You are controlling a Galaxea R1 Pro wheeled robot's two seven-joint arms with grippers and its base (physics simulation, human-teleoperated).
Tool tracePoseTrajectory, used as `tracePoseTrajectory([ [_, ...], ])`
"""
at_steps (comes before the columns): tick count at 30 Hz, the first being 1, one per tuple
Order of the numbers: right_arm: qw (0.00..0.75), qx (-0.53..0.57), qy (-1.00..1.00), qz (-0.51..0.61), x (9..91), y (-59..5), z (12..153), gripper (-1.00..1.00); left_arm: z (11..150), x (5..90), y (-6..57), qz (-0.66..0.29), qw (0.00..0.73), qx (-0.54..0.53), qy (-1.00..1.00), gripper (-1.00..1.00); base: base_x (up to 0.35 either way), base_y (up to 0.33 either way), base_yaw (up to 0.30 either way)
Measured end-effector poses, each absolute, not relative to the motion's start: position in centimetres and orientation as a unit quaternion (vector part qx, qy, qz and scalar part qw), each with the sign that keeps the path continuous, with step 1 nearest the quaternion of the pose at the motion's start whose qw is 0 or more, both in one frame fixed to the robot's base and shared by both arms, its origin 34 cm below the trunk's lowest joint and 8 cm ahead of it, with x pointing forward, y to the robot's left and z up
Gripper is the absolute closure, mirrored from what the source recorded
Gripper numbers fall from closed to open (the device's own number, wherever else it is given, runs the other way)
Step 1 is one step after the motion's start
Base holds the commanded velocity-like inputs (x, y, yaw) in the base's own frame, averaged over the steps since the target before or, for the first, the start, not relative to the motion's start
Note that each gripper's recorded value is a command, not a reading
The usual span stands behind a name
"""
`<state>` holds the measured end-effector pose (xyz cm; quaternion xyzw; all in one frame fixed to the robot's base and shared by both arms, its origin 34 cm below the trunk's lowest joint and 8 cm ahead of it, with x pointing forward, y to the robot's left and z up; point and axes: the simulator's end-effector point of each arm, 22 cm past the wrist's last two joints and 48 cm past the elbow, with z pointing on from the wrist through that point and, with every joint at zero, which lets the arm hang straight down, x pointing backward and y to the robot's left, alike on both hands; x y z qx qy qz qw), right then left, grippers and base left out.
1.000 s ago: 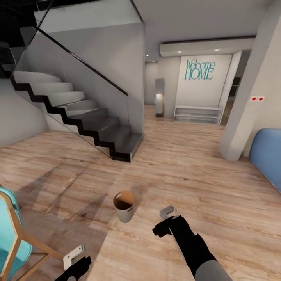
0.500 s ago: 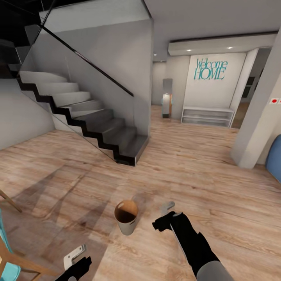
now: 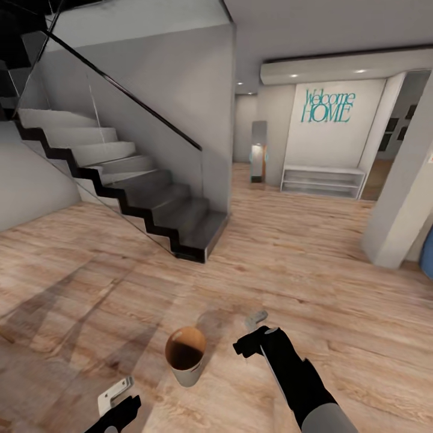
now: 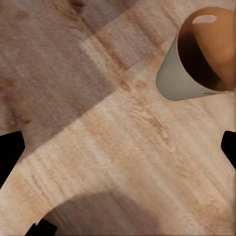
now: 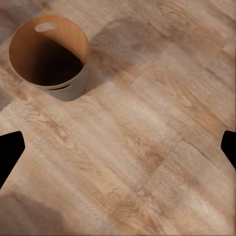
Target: Put the three can of soda from the living room inside the tash can in the kitchen.
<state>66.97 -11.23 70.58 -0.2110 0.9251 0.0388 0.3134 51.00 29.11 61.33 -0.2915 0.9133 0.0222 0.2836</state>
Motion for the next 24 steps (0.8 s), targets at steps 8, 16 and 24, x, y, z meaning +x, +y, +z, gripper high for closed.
tracePoseTrajectory([
  [8,0.282,-0.211,0.935,0.037,65.6,-11.5,68.2,-1.0,61.3,51.0,29.2,0.022,0.283,-0.293,0.913,-1.0,0.346,-0.076,0.261],
  [16,0.275,-0.21,0.937,0.037,65.3,-11.7,67.7,-1.0,61.3,50.9,29.0,0.02,0.281,-0.291,0.915,-1.0,0.318,-0.009,0.292],
  [24,0.26,-0.21,0.942,0.039,64.7,-11.6,66.8,-1.0,61.3,51.5,28.3,0.009,0.235,-0.267,0.935,-1.0,0.058,-0.001,0.296],
])
